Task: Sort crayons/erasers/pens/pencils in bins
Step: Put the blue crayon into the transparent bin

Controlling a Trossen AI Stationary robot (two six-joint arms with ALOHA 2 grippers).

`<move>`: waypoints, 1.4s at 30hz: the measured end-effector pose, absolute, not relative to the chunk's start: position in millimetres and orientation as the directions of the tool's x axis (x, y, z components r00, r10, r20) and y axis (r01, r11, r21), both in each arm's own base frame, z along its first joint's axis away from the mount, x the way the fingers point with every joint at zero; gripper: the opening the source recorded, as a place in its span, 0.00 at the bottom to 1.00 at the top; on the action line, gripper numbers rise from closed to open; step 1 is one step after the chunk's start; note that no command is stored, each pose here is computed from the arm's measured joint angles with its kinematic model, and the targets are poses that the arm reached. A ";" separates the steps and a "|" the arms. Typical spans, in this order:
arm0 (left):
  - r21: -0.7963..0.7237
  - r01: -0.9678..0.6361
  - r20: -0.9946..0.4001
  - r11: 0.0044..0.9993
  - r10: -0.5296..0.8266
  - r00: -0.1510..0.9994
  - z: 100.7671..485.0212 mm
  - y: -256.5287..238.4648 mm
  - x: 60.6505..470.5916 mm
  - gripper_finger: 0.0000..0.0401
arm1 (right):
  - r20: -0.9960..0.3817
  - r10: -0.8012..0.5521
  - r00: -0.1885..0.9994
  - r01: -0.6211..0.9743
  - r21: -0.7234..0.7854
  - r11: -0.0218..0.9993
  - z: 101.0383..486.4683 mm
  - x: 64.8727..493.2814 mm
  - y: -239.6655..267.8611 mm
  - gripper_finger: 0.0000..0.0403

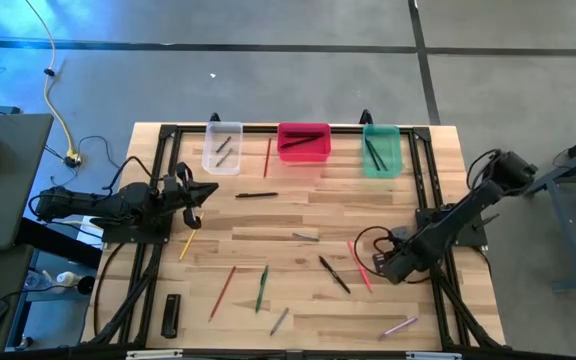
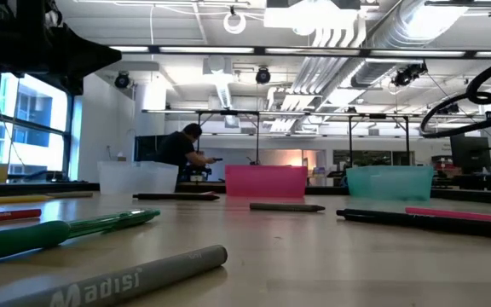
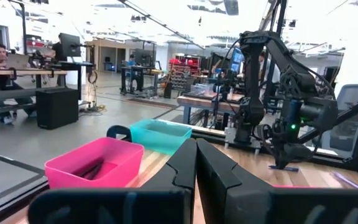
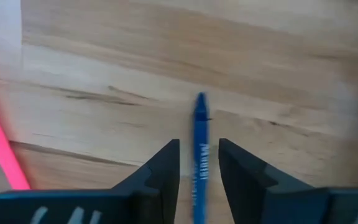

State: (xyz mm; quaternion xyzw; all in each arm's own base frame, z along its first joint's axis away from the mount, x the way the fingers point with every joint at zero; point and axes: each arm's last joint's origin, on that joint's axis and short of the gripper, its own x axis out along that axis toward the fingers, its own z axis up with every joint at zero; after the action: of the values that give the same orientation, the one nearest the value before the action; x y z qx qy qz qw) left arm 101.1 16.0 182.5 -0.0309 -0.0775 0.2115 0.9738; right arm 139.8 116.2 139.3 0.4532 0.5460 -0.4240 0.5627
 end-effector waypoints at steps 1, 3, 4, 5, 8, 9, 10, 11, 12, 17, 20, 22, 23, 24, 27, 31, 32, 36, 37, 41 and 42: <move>-0.094 -0.407 0.137 0.909 0.417 0.899 182.5 16.0 101.1 0.00 | -0.999 0.019 0.044 0.972 0.048 0.230 137.6 140.9 117.2 0.23; -0.097 -0.404 0.136 0.910 0.414 0.900 182.3 16.0 101.2 0.00 | -0.999 0.017 0.041 0.972 0.043 0.229 134.9 143.1 118.9 0.21; -0.102 -0.402 0.136 0.910 0.413 0.900 182.3 15.9 101.2 0.00 | -0.999 0.013 0.036 0.973 0.038 0.230 133.8 143.8 119.5 0.20; -0.106 -0.401 0.136 0.910 0.413 0.900 182.3 15.9 101.2 0.00 | -1.000 0.011 0.029 0.973 0.031 0.229 132.0 144.3 119.9 0.20; -0.157 -0.405 0.134 0.901 0.425 0.895 182.2 16.3 101.1 0.00 | -1.000 0.004 0.012 0.973 0.012 0.228 128.6 145.3 120.8 0.17; -0.172 -0.405 0.131 0.898 0.429 0.894 182.0 16.4 101.3 0.00 | -1.000 0.005 0.011 0.973 0.012 0.230 128.4 145.4 120.8 0.17; -0.178 -0.405 0.126 0.897 0.429 0.894 181.4 16.4 101.7 0.00 | -1.000 0.006 0.012 0.971 0.013 0.239 128.3 145.5 120.8 0.16; -0.184 -0.400 0.121 0.898 0.425 0.897 180.9 16.3 102.1 0.00 | -1.000 0.008 0.014 0.969 0.016 0.246 128.6 145.6 120.8 0.14; -0.183 -0.383 0.115 0.906 0.406 0.906 180.3 15.8 102.9 0.00 | -1.000 0.011 0.018 0.967 0.020 0.253 129.0 145.5 120.3 0.13; -0.176 -0.370 0.105 0.912 0.391 0.914 179.6 15.6 106.7 0.00 | -0.998 0.037 0.052 0.942 0.062 0.331 137.1 145.9 113.9 0.04; -0.181 -0.378 0.089 0.908 0.398 0.913 178.2 15.9 109.0 0.00 | -0.993 0.041 0.109 0.914 0.117 0.388 145.9 148.1 105.8 0.01; -0.202 -0.376 0.095 0.904 0.400 0.911 179.0 16.1 110.7 0.00 | -0.986 0.037 0.161 0.891 0.162 0.424 152.1 150.8 99.7 0.01; -0.211 -0.375 0.092 0.903 0.400 0.912 178.6 16.1 111.7 0.00 | -0.980 0.039 0.197 0.875 0.194 0.445 155.3 153.4 96.7 0.02; -0.218 -0.375 0.084 0.901 0.400 0.913 177.9 16.2 112.6 0.00 | -0.970 0.039 0.239 0.854 0.229 0.467 158.6 156.8 93.4 0.02; -0.245 -0.373 0.091 0.895 0.405 0.910 178.6 16.5 115.6 0.00 | -0.934 0.005 0.356 0.776 0.299 0.556 167.4 166.9 81.1 0.02; -0.268 -0.379 0.087 0.886 0.414 0.906 177.9 17.7 119.9 0.00 | -0.869 -0.022 0.495 0.654 0.356 0.667 176.2 186.6 60.8 0.02; -0.275 -0.382 0.079 0.882 0.417 0.905 177.0 18.3 121.0 0.00 | -0.847 -0.029 0.531 0.618 0.363 0.697 178.1 192.5 55.1 0.02; -0.298 -0.392 0.059 0.871 0.426 0.903 174.2 21.8 125.5 0.00 | -0.701 -0.026 0.713 0.437 0.415 0.798 183.5 216.0 31.5 0.02; -0.301 -0.391 0.059 0.870 0.426 0.903 173.9 22.7 126.5 0.00 | -0.652 -0.021 0.758 0.389 0.426 0.817 185.0 220.1 25.3 0.02; -0.314 -0.358 0.071 0.879 0.398 0.915 174.0 25.2 130.9 0.00 | -0.453 -0.012 0.891 0.227 0.424 0.877 193.4 229.9 0.3 0.02; -0.321 -0.347 0.075 0.881 0.389 0.918 174.0 25.7 132.1 0.00 | -0.413 -0.011 0.911 0.198 0.411 0.890 194.8 230.5 -5.4 0.02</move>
State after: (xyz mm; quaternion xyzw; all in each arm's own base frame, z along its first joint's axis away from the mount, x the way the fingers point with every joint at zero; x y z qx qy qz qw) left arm 132.1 25.7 174.0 -0.1525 -0.0688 0.1904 0.9674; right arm 230.5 -5.4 194.8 0.2281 0.2042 -0.0549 0.9504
